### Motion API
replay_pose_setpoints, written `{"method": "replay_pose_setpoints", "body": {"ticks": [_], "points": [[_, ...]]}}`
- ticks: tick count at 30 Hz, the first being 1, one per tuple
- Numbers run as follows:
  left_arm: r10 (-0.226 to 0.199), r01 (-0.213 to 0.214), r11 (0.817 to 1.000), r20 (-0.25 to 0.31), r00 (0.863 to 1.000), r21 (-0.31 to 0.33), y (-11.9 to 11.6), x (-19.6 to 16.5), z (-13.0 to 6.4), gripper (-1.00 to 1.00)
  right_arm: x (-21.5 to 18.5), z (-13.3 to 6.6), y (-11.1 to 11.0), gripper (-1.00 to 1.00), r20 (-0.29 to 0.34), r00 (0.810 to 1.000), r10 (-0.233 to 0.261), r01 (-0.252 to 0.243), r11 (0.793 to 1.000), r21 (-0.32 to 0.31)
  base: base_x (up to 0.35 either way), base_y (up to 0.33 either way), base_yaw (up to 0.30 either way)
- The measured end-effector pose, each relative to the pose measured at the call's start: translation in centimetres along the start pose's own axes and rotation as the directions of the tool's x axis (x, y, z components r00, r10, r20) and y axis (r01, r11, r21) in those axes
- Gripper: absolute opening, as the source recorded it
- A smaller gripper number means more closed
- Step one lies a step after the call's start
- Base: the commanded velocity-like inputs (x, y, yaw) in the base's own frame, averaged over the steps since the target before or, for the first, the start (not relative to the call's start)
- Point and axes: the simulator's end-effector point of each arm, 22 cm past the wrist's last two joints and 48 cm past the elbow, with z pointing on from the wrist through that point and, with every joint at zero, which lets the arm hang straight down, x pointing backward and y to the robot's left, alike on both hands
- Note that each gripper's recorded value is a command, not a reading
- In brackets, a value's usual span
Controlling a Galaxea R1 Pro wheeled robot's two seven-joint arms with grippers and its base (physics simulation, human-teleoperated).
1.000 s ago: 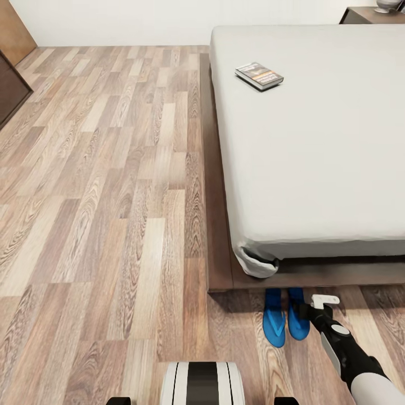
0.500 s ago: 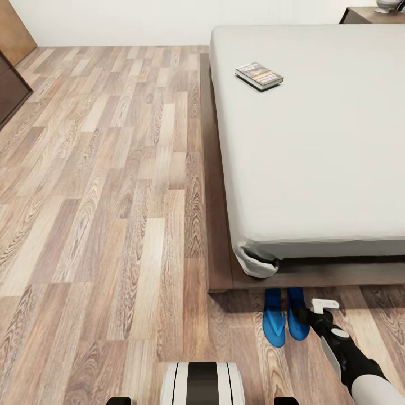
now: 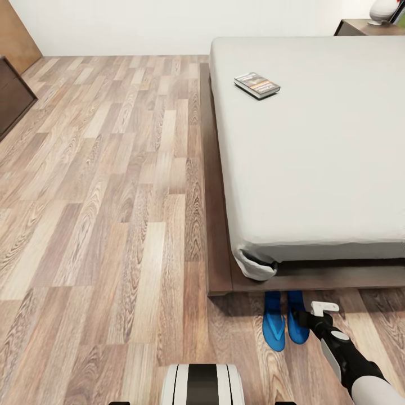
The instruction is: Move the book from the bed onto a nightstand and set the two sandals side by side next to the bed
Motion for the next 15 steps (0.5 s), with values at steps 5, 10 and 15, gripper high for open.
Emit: {"method": "replay_pose_setpoints", "body": {"ticks": [5, 10, 15], "points": [[0.000, 0.000, 1.000, 0.000, 1.000, -0.001, 0.0, 0.0, 0.0, 1.00, 0.1, 0.0, 0.0, 1.00, -0.003, 1.000, 0.000, 0.000, 1.000, -0.001, 0.000, 0.000, 0.000], [-0.004, 0.004, 1.000, 0.000, 1.000, -0.001, 0.1, 0.0, 0.0, 1.00, 0.0, -0.1, 0.1, 1.00, -0.001, 1.000, 0.000, 0.000, 1.000, -0.002, 0.000, 0.000, 0.000], [-0.024, 0.024, 1.000, -0.002, 1.000, -0.004, 0.6, 0.0, 0.0, 1.00, -1.0, -0.6, 0.1, 1.00, 0.017, 1.000, 0.003, -0.003, 1.000, -0.004, 0.000, 0.000, 0.000]]}}
